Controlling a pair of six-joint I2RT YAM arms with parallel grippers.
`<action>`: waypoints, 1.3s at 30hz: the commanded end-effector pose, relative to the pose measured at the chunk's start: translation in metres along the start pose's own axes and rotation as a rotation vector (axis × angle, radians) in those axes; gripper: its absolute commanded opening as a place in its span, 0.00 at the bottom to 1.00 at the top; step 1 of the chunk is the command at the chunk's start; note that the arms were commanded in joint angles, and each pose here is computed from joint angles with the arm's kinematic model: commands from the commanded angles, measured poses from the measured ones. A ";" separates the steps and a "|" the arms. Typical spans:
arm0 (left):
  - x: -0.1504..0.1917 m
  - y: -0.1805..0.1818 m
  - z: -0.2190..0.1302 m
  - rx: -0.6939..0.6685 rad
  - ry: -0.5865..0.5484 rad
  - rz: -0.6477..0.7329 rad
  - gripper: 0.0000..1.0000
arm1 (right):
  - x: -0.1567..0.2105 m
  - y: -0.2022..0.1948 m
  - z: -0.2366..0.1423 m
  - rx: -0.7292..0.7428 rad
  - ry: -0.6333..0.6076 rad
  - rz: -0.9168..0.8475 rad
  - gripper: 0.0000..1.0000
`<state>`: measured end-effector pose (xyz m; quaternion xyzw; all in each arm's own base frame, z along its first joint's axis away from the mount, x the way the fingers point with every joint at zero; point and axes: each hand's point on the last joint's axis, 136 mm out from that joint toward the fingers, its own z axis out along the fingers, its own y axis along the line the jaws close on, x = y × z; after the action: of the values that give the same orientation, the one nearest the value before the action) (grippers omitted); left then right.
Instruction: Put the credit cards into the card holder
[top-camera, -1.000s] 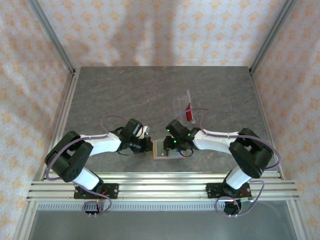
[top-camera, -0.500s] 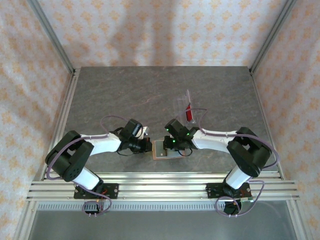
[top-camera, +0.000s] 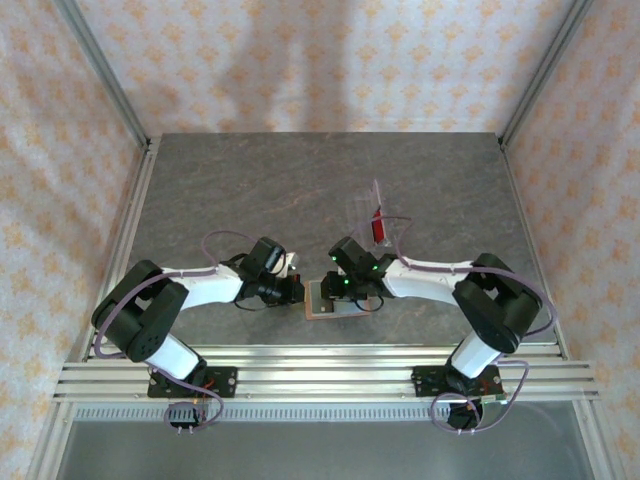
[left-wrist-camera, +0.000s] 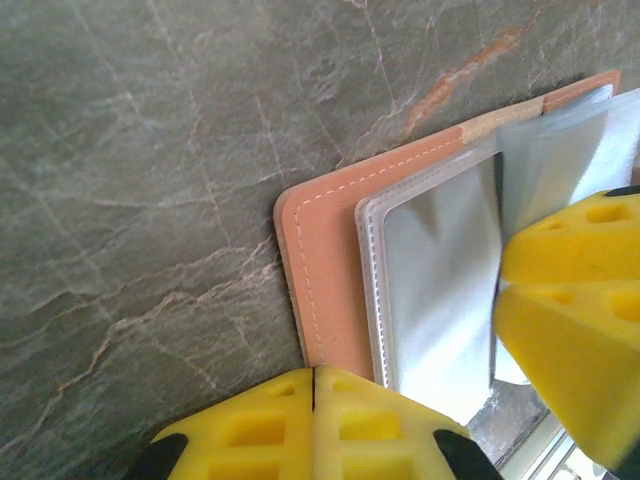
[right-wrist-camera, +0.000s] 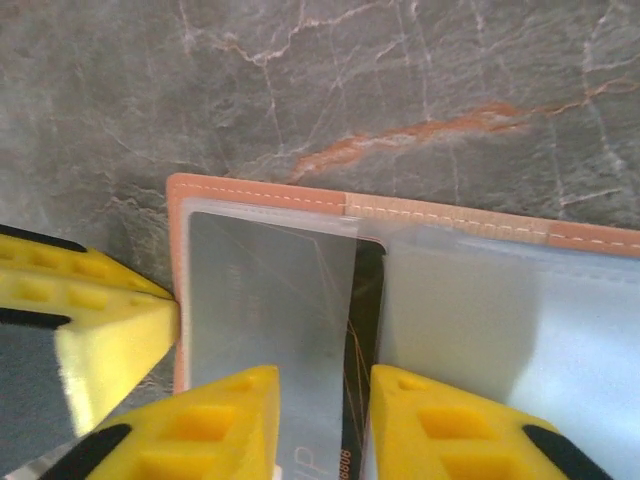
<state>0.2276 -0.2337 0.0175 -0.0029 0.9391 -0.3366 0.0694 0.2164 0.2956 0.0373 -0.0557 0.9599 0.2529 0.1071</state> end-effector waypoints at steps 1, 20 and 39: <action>-0.011 -0.002 -0.009 -0.016 -0.024 0.031 0.01 | -0.011 0.003 -0.020 0.022 -0.070 -0.045 0.34; -0.053 -0.045 -0.106 0.008 -0.273 0.116 0.35 | -0.111 -0.087 -0.170 0.088 -0.422 0.132 0.45; -0.040 -0.032 -0.103 -0.011 -0.258 0.085 0.38 | -0.159 -0.122 -0.139 0.194 -0.297 0.050 0.58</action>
<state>0.2555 -0.1992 0.1261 0.0044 0.9192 -0.3372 0.2032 0.3633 0.1275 0.1216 0.0734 0.9467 0.2191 0.2245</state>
